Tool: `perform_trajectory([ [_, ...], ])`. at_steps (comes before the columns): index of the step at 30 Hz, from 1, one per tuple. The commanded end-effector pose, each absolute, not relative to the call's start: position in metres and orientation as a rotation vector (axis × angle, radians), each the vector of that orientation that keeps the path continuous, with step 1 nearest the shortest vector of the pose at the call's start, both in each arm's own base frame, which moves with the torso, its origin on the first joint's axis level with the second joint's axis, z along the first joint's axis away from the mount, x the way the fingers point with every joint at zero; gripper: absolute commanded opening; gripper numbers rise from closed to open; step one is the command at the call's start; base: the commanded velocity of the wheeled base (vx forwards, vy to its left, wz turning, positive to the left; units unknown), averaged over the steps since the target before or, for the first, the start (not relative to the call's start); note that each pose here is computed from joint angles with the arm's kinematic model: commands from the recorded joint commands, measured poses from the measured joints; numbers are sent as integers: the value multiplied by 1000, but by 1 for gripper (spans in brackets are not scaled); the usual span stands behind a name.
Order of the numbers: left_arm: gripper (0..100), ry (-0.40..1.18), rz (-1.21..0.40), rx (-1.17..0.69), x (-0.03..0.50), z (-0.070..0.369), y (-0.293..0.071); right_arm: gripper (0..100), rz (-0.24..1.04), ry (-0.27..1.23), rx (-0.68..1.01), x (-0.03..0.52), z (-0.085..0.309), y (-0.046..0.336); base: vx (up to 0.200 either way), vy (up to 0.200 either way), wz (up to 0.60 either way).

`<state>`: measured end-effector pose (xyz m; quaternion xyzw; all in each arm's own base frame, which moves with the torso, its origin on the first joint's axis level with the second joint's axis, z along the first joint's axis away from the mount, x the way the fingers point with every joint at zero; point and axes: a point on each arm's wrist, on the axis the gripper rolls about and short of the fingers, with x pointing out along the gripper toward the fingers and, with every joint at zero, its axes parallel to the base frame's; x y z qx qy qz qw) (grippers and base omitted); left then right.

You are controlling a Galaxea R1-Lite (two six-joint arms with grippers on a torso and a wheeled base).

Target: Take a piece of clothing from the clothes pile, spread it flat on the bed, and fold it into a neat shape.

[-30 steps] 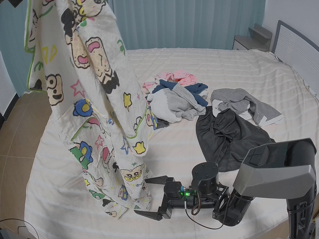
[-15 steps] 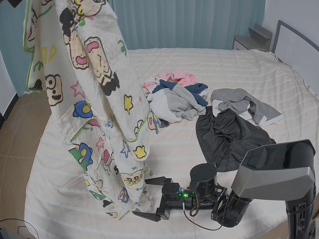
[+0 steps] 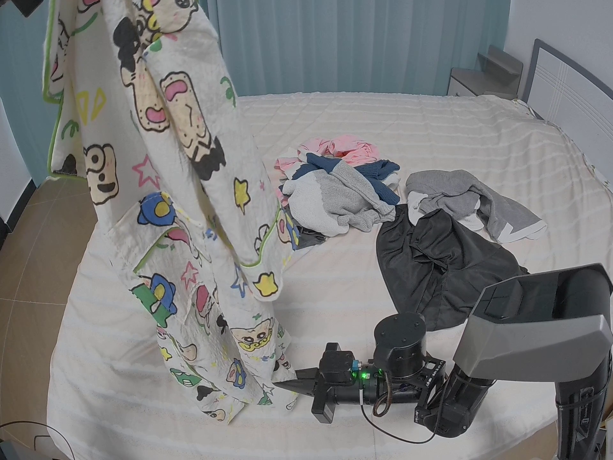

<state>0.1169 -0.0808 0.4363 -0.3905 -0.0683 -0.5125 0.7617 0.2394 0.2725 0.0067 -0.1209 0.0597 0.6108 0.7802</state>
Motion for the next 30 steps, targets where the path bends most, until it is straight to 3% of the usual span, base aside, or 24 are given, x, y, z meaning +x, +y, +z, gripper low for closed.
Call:
perform_trajectory([
  [1,0,-148,-1100,-847,118,435,-79,0,1305,95,-254,236,20,264,0,0,0],
  [11,0,-180,-1004,-827,126,433,-68,0,1176,6,-210,228,70,221,0,0,0],
  [16,0,-217,-899,-810,137,433,-57,0,1053,-74,-184,226,104,198,0,0,0],
  [30,0,-285,-694,-711,157,424,-51,0,851,-204,-162,232,153,171,0,0,0],
])
